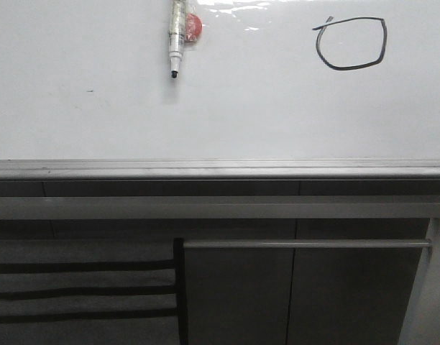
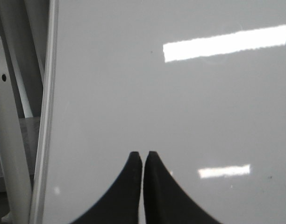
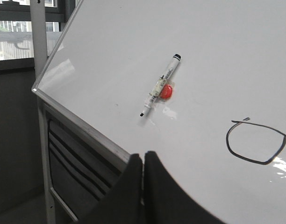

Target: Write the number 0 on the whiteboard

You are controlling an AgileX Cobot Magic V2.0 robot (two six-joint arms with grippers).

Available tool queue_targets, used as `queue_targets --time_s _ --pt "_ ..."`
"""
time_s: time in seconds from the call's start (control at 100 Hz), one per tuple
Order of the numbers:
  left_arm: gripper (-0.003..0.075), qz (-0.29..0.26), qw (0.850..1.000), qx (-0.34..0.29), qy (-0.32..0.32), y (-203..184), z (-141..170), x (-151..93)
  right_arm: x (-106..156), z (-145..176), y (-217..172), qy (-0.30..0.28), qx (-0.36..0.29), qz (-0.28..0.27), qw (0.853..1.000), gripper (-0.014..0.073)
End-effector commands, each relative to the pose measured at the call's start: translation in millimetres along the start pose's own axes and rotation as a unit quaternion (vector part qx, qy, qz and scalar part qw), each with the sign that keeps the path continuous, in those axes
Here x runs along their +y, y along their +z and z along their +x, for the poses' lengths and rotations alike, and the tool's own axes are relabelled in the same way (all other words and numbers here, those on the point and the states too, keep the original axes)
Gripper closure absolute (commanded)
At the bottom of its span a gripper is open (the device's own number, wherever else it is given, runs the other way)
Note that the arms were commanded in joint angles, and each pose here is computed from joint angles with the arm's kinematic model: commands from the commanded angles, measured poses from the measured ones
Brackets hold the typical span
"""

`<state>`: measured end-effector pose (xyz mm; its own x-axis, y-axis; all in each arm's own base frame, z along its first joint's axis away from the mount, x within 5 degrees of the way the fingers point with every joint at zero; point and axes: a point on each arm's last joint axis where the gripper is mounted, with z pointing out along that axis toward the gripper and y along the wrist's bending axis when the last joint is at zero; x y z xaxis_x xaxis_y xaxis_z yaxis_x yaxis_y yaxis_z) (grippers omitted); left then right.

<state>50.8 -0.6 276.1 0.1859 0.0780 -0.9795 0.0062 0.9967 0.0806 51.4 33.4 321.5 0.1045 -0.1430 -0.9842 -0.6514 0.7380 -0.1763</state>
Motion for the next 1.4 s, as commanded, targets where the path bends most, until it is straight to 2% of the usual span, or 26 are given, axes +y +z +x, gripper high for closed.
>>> queue_targets --time_s 0.0,0.24,0.39,0.52,0.72,1.39 --pt "0.0740 -0.003 0.996 -0.078 -0.050 2 -4 -1 0 -13 0 -0.015 -0.034 -0.006 0.999 0.0642" --pt "0.0740 -0.009 0.996 -0.046 -0.083 3 26 -2 0 -13 0 -0.015 -0.034 -0.006 0.999 0.0642" --pt "0.0740 -0.021 0.992 0.038 -0.122 -4 59 -3 0 -13 0 -0.015 -0.034 -0.006 0.999 0.0642" --pt "0.0740 -0.023 0.987 0.083 -0.133 -10 79 -5 0 -13 0 -0.015 -0.034 -0.006 0.999 0.0642" --pt "0.0740 -0.028 0.970 0.210 -0.121 -17 101 -7 0 -12 0 -0.015 -0.033 -0.005 0.999 0.0642" --pt "0.0740 -0.028 0.971 0.207 -0.116 -17 100 -6 0 -12 0 -0.015 -0.032 -0.005 0.999 0.0642"
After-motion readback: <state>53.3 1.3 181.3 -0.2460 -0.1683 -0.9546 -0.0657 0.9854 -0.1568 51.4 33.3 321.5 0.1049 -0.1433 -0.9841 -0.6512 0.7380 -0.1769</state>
